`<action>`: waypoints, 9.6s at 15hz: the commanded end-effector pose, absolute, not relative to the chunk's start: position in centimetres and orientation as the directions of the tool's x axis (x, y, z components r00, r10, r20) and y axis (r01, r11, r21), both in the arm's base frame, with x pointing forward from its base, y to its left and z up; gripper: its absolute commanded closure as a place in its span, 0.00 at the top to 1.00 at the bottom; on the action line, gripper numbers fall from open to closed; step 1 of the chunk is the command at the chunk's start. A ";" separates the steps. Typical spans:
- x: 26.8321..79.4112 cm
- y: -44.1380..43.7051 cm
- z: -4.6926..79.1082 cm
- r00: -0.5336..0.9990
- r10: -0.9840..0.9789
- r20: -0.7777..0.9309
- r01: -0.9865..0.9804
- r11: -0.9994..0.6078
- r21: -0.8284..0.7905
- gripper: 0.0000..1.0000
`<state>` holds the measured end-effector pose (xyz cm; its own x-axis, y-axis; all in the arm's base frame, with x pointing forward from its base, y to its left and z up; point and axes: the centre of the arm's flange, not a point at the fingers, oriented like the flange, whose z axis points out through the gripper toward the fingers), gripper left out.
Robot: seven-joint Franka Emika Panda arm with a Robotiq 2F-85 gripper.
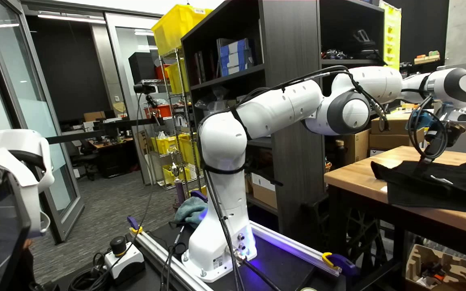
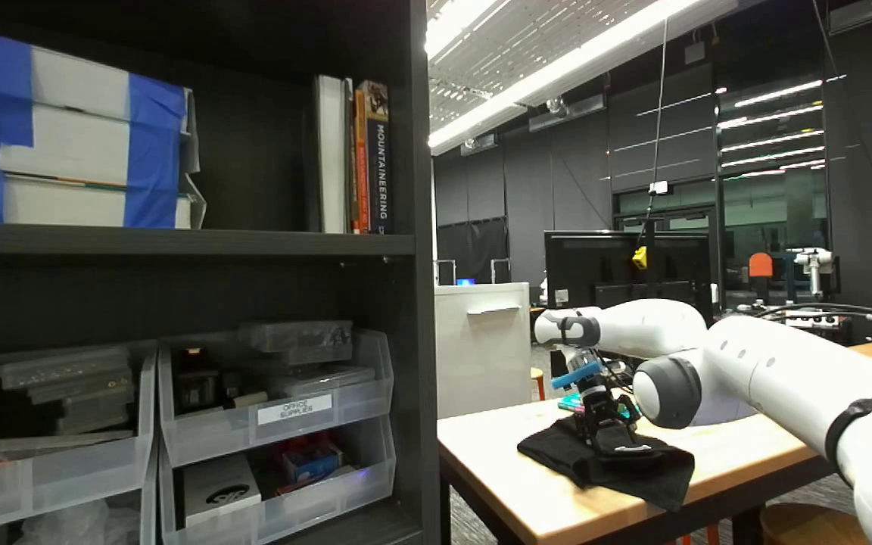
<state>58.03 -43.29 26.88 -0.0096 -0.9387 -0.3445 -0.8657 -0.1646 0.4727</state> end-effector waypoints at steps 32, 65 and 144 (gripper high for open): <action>54.8 -49.7 29.4 -0.048 -0.925 -0.376 -0.955 -0.069 0.290 0.02; 55.9 -49.8 28.8 -0.048 -0.940 -0.337 -0.965 -0.044 0.260 0.84; 48.1 -52.3 27.7 -0.252 -0.706 -0.662 -0.962 0.108 0.251 1.00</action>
